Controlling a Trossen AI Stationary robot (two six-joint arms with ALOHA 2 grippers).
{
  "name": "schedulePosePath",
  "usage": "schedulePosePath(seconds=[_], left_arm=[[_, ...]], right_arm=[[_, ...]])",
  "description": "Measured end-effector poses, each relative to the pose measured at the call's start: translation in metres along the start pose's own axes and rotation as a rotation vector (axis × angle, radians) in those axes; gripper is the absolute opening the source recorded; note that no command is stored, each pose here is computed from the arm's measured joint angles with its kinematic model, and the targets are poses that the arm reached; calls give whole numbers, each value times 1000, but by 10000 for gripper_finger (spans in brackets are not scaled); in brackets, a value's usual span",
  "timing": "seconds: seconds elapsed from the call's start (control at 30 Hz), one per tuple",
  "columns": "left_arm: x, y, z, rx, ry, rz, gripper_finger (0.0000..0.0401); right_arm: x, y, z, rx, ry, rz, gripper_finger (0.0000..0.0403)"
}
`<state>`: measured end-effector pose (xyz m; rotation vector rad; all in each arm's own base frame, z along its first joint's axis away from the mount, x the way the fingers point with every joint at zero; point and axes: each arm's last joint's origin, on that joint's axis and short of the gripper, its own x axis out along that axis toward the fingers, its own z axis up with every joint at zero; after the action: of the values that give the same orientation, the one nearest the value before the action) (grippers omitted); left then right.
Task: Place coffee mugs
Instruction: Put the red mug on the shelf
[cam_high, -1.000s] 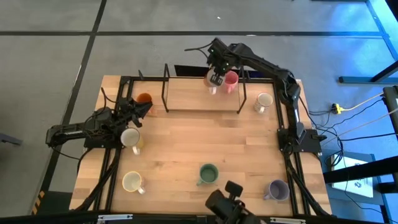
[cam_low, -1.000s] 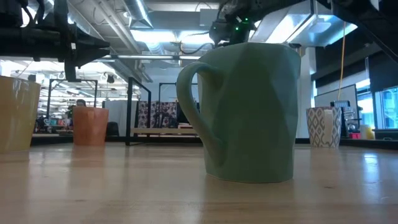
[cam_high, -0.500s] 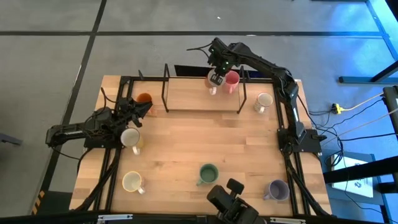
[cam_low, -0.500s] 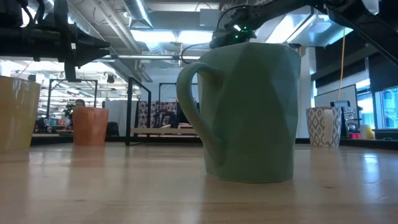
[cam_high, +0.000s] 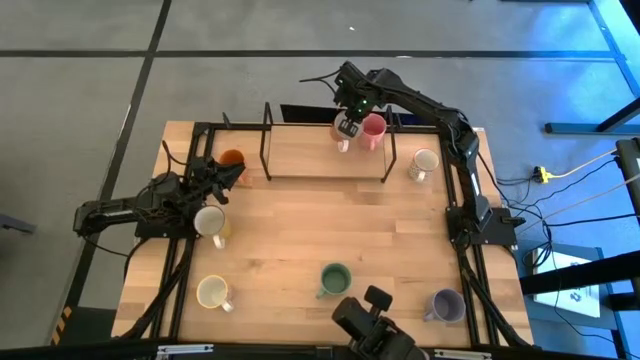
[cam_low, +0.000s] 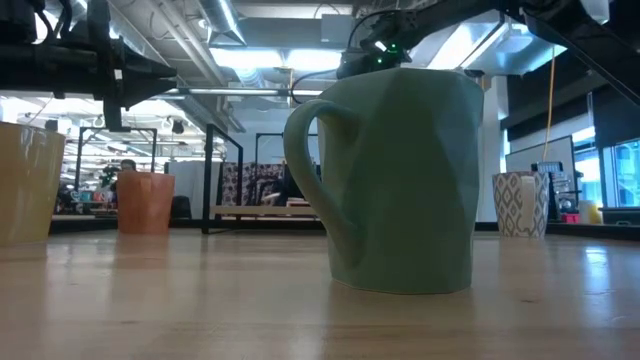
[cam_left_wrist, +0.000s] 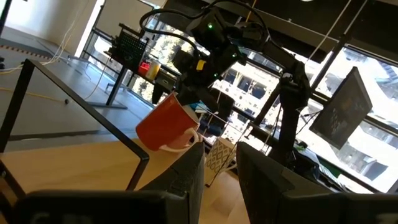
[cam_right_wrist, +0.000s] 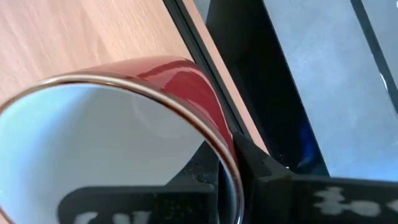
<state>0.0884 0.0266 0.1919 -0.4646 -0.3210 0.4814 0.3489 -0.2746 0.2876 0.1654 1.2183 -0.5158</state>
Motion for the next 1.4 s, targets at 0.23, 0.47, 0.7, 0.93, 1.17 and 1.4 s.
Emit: schedulePosePath(seconds=[0.23, 0.47, 0.7, 0.93, 1.17, 1.4], left_arm=[[0, 0, 0, 0, 0, 0, 89], [0, 0, 0, 0, 0, 0, 89], [0, 0, 0, 0, 0, 0, 89], [0, 0, 0, 0, 0, 0, 89], [0, 0, 0, 0, 0, 0, 89], [0, 0, 0, 0, 1, -2, 89]], right_arm=[[11, 1, 0, -7, 31, 5, 5], [13, 1, -1, -5, 37, 4, 5], [13, 1, 0, -15, 32, 7, 42], [13, 1, 0, -26, 27, 11, 83], [14, 1, 1, -29, 19, 12, 96], [23, 0, 4, -51, 16, -17, 96]])
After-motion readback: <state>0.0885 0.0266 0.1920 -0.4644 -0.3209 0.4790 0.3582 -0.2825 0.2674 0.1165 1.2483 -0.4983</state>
